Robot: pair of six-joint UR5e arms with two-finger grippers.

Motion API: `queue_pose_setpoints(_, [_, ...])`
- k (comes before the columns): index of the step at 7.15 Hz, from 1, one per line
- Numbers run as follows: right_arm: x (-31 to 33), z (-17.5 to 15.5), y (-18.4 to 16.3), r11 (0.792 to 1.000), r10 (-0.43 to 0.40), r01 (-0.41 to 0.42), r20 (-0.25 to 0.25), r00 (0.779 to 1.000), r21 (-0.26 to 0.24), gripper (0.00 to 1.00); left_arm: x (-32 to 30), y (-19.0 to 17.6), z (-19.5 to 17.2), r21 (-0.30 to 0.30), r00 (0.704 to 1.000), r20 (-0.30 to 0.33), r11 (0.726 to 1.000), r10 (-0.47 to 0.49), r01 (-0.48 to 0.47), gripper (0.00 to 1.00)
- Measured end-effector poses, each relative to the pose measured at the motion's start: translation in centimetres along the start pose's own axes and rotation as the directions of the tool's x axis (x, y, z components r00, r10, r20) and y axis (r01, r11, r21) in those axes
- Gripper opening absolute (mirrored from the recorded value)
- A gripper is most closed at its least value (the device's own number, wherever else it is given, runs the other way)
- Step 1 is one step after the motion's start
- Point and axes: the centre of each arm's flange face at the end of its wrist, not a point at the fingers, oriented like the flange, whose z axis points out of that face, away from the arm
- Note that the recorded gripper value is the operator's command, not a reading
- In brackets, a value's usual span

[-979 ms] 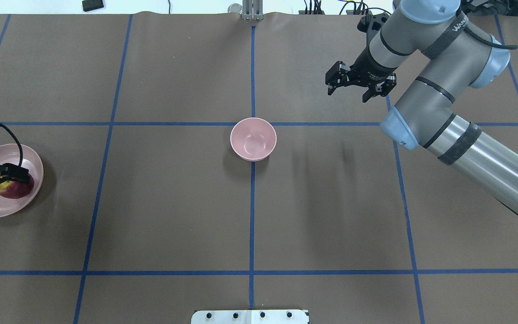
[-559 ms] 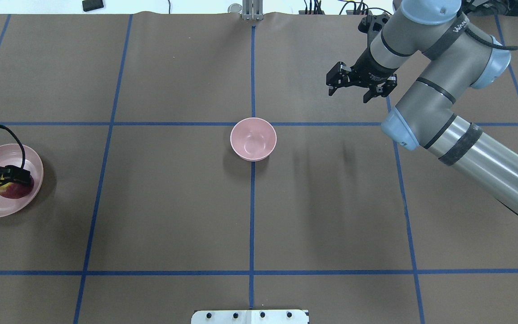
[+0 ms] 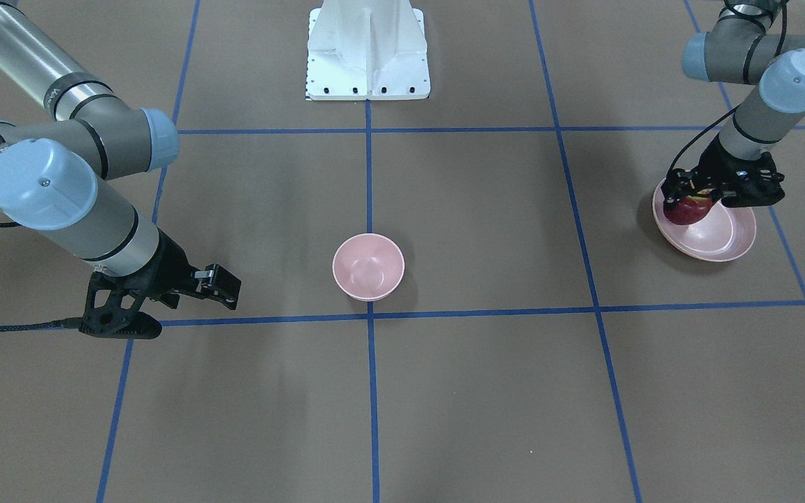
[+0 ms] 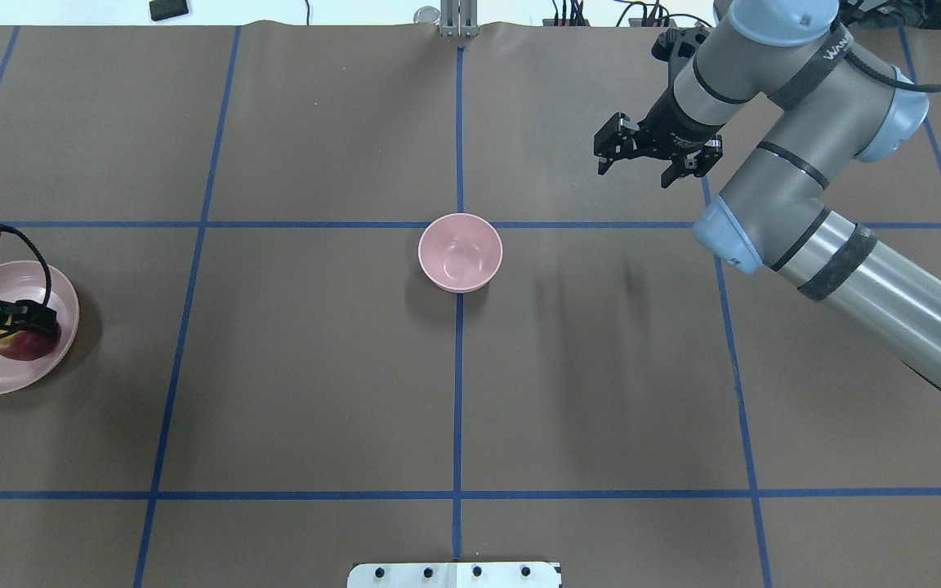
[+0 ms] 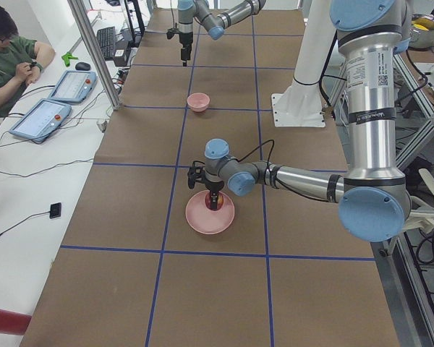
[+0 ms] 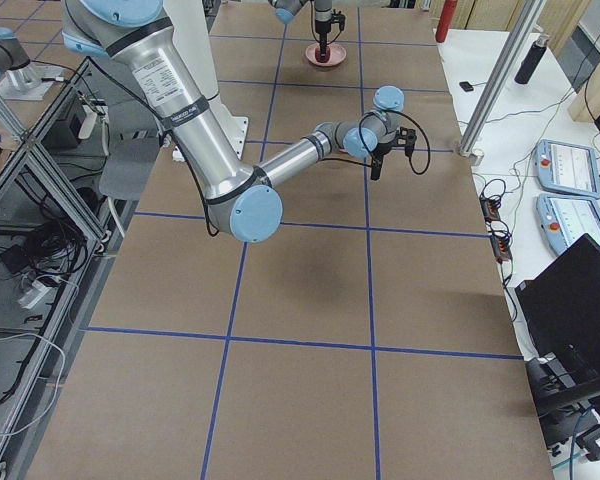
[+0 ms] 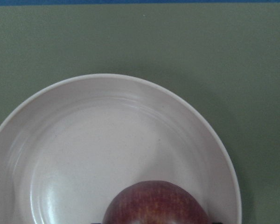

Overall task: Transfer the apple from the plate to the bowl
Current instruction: 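Lift the red apple with the left gripper and carry it over the pink bowl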

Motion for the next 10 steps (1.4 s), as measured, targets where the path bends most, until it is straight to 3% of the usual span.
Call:
queue_pose_setpoints(3, [0.1,-0.6,0.5,1.000,-0.007,0.007,0.011,1.000,0.001,1.00,3.1,0.7,-5.4,0.001,1.000,-0.022,1.000,0.000,0.000,0.00])
queue_pose_setpoints(7, [1.5,-0.9,0.9,1.000,0.000,0.000,0.008,1.000,0.004,1.00,23.2,-7.5,-15.4,-0.040,0.996,-0.025,0.996,-0.080,0.079,0.00])
queue_pose_setpoints(10, [3.9,-1.0,1.4,1.000,-0.027,0.027,-0.005,1.000,0.003,1.00,37.8,-10.4,-17.1,-0.058,0.967,-0.153,0.979,-0.203,0.196,0.00])
